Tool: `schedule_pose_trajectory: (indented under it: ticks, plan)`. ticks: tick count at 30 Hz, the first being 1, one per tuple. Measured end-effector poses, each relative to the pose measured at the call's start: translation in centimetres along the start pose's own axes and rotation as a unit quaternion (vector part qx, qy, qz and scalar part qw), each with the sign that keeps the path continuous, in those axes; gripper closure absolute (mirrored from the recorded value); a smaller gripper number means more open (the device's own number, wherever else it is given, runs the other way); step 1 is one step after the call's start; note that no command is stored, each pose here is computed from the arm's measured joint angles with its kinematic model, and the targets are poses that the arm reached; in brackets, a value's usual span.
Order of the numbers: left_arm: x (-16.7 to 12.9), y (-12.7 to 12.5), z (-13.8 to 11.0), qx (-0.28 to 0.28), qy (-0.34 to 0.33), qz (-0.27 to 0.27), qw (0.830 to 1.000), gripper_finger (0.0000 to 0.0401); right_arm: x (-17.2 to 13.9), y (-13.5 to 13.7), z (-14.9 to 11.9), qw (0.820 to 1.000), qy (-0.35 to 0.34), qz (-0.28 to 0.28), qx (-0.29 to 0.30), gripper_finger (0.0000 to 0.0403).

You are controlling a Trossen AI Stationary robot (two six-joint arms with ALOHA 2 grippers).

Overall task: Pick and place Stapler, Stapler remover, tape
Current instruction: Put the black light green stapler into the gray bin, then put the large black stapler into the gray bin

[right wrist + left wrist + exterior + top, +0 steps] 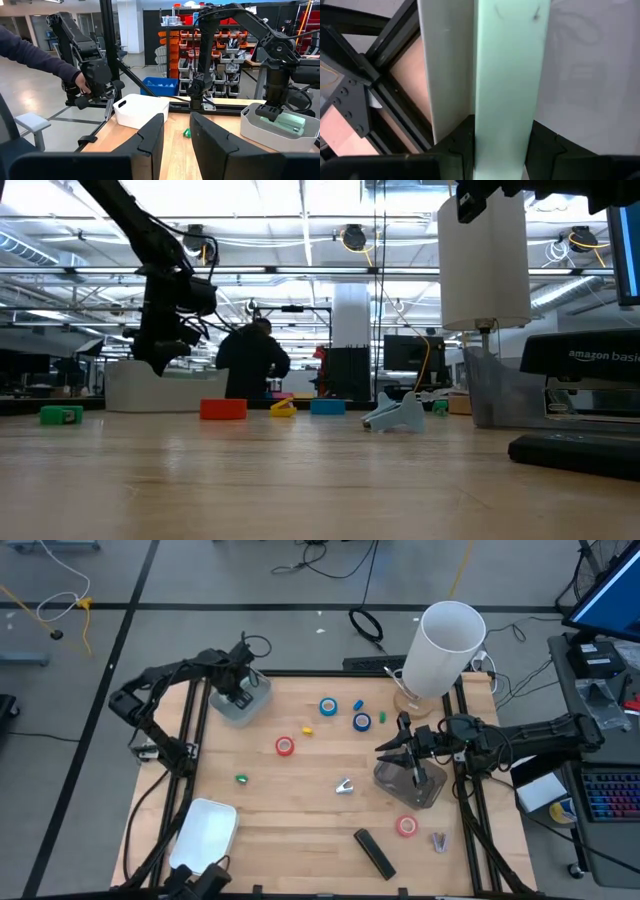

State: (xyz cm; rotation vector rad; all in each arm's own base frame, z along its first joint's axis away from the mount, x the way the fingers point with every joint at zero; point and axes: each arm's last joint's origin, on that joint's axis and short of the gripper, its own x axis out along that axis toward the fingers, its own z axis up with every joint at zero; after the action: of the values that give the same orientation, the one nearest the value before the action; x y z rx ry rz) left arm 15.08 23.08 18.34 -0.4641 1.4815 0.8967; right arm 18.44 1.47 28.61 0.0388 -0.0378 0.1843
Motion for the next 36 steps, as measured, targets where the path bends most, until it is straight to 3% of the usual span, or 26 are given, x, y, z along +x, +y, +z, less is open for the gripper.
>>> schedule_pose_trajectory:
  ticks: [15, 20, 23, 31, 36]
  plan:
    - [0.0, 0.1, -0.1, 0.004, 0.001, -0.014, 1.000, 0.0277, 0.0, -0.1, 0.0, 1.000, -0.001, -0.024, 0.000, 0.0316]
    - [0.0, 0.1, -0.1, 0.004, 0.001, -0.011, 1.000, 0.0203, 0.0, -0.1, 0.0, 1.000, -0.001, -0.024, 0.000, 0.0316]
    - [0.0, 0.2, -0.1, 0.003, 0.002, -0.006, 1.000, 0.0178, 0.0, -0.1, 0.0, 1.000, -0.001, -0.024, 0.000, 0.0316]
    - [-0.2, 0.2, -0.2, -0.010, 0.001, -0.009, 1.000, 0.0169, 0.0, -0.1, 0.0, 1.000, -0.001, -0.024, 0.000, 0.0316]
    - [-2.5, -0.3, -0.8, -0.016, -0.036, -0.017, 0.999, 0.0168, 0.0, -0.1, 0.0, 1.000, -0.001, -0.024, 0.000, 0.0316]
